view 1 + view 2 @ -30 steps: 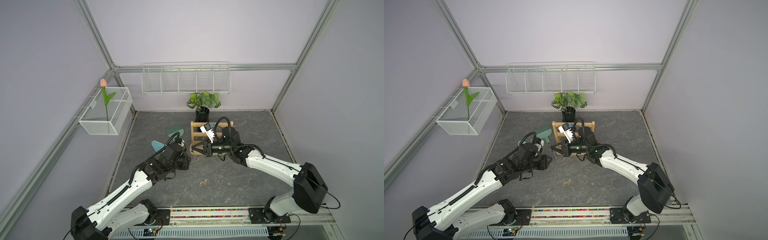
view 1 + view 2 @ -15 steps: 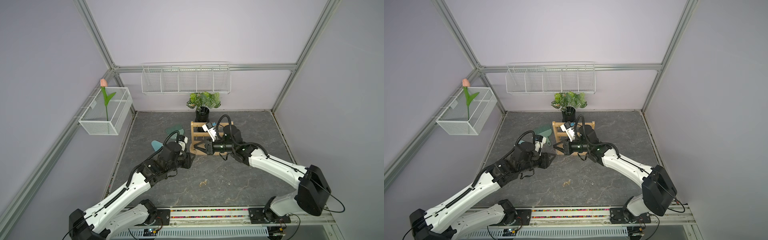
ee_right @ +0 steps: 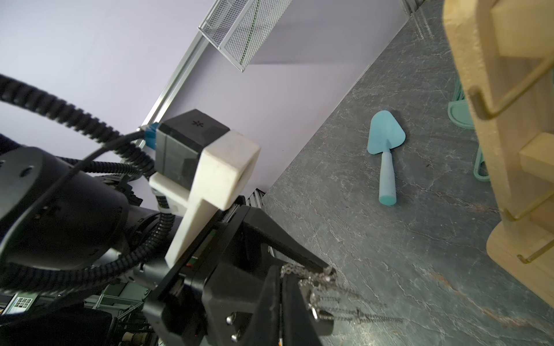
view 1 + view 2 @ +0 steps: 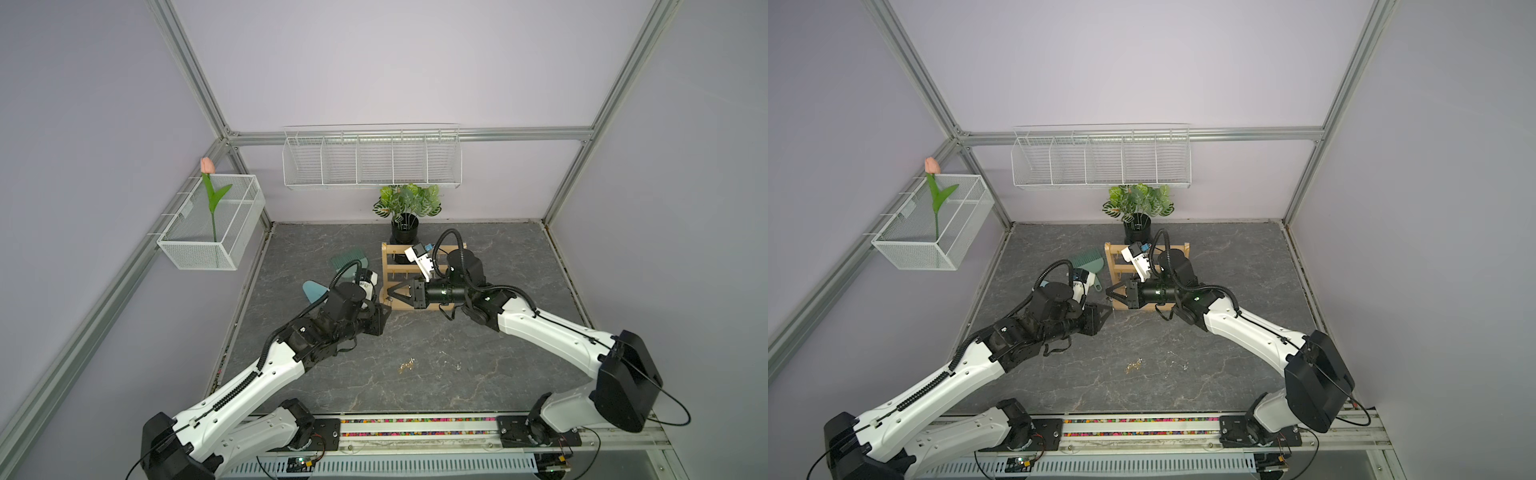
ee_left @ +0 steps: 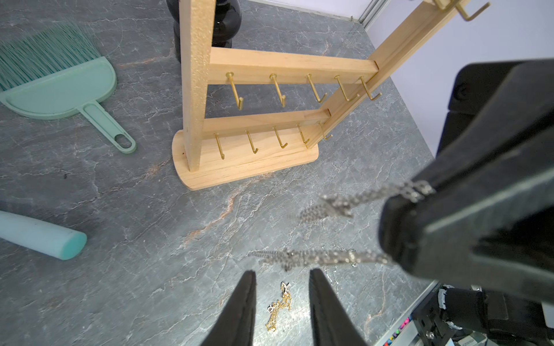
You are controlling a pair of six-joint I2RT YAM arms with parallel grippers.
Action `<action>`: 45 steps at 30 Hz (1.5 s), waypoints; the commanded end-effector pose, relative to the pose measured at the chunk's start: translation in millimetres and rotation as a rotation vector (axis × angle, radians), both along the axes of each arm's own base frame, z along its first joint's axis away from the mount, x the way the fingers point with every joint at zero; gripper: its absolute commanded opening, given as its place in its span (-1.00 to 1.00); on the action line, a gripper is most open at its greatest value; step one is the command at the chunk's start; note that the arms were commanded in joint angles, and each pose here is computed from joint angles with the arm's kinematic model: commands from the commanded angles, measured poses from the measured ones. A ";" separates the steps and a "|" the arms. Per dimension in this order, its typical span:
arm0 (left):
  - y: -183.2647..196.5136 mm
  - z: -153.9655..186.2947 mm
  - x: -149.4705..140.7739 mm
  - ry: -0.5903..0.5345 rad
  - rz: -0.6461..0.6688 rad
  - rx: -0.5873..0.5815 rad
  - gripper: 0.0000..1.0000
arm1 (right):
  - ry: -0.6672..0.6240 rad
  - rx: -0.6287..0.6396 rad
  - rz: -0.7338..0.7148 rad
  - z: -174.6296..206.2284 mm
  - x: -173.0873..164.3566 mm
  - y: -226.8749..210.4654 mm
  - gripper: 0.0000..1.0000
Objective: Hang the necklace on the jewelry display stand
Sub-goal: Pick up the necklace from the center of the board.
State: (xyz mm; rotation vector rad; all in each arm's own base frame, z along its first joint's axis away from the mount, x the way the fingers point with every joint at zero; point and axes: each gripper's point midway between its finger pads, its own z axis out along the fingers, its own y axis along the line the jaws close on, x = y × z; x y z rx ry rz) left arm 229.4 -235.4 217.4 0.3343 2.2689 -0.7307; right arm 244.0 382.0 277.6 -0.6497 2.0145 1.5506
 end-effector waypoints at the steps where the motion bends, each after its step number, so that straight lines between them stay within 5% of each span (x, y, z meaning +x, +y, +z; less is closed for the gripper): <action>1: -0.7 3.4 3.7 -0.036 -0.001 0.009 -0.34 | -0.034 0.072 0.016 29.2 -2.8 1.3 -0.87; 45: 16.5 -4.2 -2.1 -0.054 0.026 0.053 -0.36 | -0.013 0.095 0.041 32.7 -4.6 11.6 -0.86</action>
